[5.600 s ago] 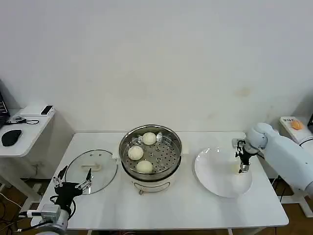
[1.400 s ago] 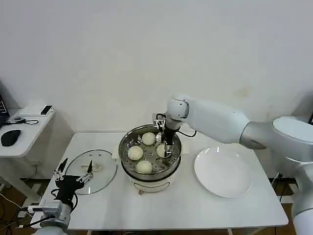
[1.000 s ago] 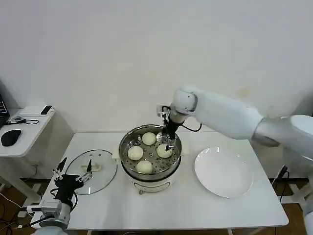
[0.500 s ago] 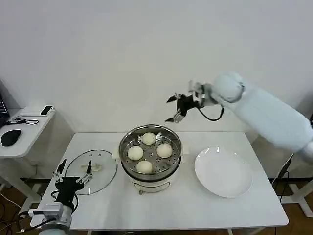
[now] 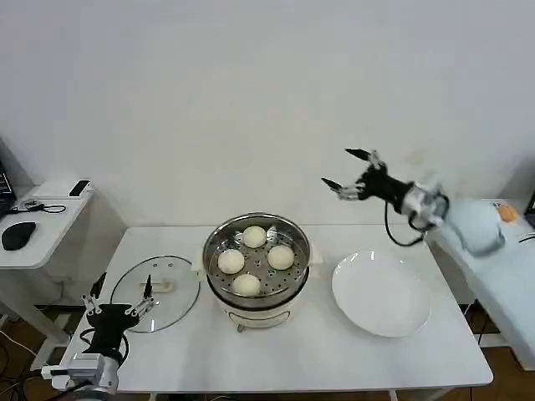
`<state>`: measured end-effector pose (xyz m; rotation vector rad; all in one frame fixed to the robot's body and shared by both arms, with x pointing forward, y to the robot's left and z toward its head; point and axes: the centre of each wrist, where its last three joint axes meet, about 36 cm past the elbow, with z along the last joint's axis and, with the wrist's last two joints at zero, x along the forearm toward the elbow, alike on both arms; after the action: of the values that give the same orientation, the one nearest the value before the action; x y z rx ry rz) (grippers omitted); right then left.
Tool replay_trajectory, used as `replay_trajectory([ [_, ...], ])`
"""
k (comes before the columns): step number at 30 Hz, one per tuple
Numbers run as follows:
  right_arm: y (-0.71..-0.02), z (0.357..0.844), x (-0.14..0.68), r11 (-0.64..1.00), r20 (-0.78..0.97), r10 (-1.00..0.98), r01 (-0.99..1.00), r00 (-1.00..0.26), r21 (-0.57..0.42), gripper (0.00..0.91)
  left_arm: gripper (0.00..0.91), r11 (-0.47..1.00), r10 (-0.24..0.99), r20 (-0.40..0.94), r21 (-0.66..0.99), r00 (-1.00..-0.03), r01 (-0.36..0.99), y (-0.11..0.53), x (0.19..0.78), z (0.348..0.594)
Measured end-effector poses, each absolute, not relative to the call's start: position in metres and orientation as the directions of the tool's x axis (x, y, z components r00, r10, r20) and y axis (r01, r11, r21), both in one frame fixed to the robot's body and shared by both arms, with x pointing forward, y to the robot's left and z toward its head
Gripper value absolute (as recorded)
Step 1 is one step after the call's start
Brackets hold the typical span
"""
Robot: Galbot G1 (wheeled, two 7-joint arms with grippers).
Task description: Take steamed baozi put them in steamer then cover it.
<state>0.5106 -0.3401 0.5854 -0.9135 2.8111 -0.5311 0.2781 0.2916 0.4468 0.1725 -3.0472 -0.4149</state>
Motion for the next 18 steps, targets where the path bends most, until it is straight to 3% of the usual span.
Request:
replay_trajectory([
  [6, -0.360, 0.523, 0.450, 0.881, -0.099, -0.449, -0.421, -0.888, -0.218, 0.907, 0.907, 0.944, -0.107, 0.040, 0.317, -0.993, -0.089, 0.293, 0.280, 0.442],
  [18, -0.359, 0.405, 0.342, 0.979, -0.018, -0.202, -0.202, -0.979, 0.011, 0.907, 0.907, 0.861, -0.114, 0.019, 0.501, -0.993, -0.089, 0.302, 0.290, 0.421],
])
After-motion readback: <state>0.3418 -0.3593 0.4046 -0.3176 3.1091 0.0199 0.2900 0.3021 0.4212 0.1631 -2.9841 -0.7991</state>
